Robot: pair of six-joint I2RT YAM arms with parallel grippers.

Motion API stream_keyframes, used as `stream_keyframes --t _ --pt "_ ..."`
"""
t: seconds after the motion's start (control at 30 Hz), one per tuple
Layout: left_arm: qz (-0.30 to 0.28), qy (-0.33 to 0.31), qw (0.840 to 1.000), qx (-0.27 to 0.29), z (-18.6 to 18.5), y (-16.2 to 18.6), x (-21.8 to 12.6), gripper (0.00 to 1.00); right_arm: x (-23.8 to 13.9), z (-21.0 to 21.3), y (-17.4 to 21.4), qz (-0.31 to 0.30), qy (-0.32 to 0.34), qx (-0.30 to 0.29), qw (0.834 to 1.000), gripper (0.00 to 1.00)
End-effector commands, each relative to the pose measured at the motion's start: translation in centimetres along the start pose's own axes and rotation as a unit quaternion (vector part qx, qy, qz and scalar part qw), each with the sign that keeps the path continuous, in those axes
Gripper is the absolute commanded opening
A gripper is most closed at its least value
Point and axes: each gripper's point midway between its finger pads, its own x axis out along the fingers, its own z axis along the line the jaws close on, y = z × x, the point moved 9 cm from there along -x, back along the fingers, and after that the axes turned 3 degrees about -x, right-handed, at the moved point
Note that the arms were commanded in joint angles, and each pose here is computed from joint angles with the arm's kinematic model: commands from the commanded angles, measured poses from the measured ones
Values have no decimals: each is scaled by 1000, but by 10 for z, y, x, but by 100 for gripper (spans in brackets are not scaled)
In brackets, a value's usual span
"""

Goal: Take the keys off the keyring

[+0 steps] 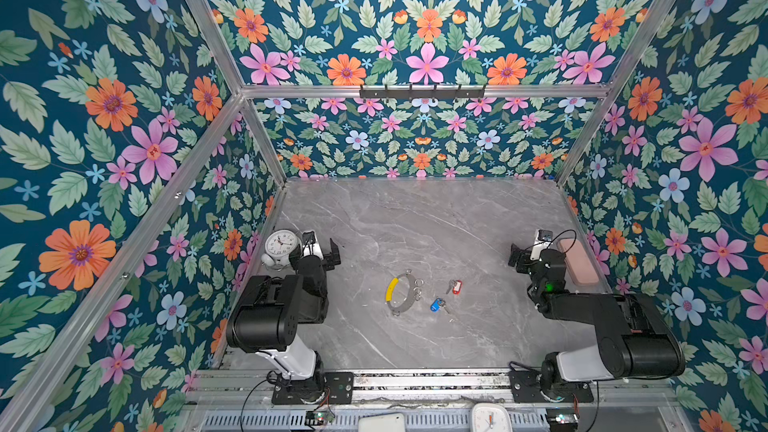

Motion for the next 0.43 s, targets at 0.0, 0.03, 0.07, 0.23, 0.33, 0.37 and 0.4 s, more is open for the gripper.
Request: stream_keyframes --t 0.0,0.03,0.07,0.23,0.33,0.37,0.4 --pt "-15 2 1000 -6 -1 -5 0 100 0 0 -6 -20 0 5 1000 99" --pt "-15 2 1000 -7 0 -5 1 100 0 0 -7 -21 0 5 1000 99" --pt "-14 2 1000 -7 0 -4 1 100 0 0 -7 -22 0 4 1000 99" --pt "-13 1 1000 -6 0 -5 1 100 0 0 -7 -21 0 4 1000 99" --pt "-14 1 1000 -6 0 -5 1 100 0 0 -7 -20 0 4 1000 99" --pt "-15 1 1000 -6 0 -5 0 100 0 0 -7 -21 0 4 1000 99" --pt "-16 2 1000 -6 0 -5 0 100 0 0 -7 -21 0 5 1000 99"
